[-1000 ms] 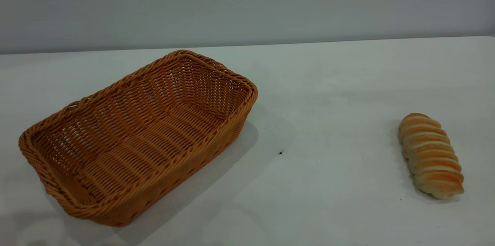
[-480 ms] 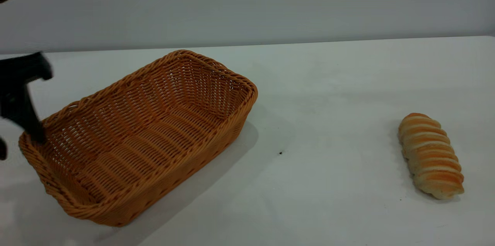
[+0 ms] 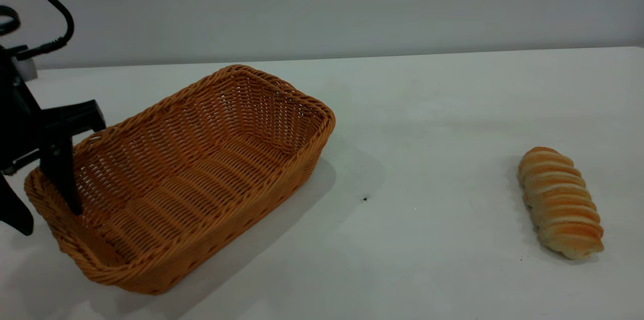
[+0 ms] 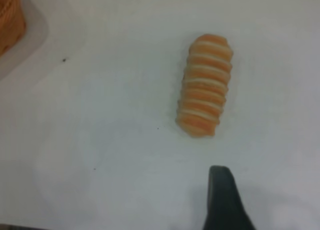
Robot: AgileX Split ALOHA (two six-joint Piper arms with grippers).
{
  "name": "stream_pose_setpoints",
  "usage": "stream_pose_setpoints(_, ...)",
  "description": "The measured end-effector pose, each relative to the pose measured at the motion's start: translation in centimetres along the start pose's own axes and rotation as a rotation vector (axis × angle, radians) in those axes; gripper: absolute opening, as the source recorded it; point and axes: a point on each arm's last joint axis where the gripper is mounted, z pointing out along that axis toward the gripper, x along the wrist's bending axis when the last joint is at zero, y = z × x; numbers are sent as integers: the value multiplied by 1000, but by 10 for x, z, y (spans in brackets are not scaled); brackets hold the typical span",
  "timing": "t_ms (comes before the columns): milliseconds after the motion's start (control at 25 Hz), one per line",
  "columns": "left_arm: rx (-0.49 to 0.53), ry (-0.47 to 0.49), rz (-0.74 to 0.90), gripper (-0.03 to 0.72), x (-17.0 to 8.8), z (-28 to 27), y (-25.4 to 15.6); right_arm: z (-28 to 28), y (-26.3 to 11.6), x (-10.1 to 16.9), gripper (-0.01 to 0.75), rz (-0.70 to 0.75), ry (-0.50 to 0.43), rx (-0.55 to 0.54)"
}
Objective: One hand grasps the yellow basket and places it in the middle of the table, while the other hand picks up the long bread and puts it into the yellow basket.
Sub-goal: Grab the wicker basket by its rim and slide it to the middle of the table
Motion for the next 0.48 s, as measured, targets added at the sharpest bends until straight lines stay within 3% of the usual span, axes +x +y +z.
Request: stream_pose_setpoints(480,-3,3,-33,460,-8,25,13,0,-1,10,502,-63,49,5)
